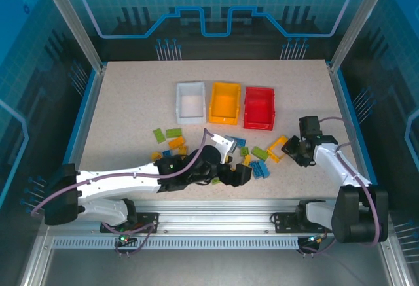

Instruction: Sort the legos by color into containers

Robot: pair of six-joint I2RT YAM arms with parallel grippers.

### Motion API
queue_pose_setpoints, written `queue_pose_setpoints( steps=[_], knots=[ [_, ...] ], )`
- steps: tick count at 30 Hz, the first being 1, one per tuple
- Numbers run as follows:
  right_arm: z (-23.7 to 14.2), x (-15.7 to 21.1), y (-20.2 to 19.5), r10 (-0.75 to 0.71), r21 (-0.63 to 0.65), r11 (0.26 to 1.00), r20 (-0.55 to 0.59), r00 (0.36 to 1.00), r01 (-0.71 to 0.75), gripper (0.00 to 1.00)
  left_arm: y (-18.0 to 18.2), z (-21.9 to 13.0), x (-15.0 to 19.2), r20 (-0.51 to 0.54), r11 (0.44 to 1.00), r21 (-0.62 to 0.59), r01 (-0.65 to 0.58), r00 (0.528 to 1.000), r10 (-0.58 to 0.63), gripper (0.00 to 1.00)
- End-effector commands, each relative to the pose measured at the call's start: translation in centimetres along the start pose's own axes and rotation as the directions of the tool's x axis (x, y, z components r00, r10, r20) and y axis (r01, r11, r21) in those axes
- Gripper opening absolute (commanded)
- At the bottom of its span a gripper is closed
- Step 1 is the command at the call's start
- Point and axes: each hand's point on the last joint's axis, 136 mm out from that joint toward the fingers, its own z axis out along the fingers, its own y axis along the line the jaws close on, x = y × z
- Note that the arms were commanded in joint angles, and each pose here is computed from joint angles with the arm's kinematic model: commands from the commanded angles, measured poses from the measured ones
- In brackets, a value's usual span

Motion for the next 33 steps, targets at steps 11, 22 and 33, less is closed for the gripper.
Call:
queue_pose_setpoints(
  steps=[11, 22, 33],
  knots=[
    [2.4, -0.3, 0.3, 0.063, -0.015, 0.998, -0.027, 0.998, -0.064, 0.3, -0.2, -0.2, -2.3, 0.086, 0.999, -0.032, 0.016, 0.996, -0.013, 0.95],
    [2.4, -1.0, 0.0, 0.048, -0.001, 0.999, -0.001, 0.999, -0.048, 0.12, 0.0, -0.8, -2.8, 0.102, 0.998, -0.056, 0.002, 0.995, 0.004, 0.95],
    [-4.6, -5.5, 4.8, -0.213, 0.01, 0.976, 0.242, 0.947, 0.217, 0.0, 1.7, -4.5, -6.3, 0.169, 0.972, -0.23, -0.052, 0.981, 0.092, 0.95]
  ],
)
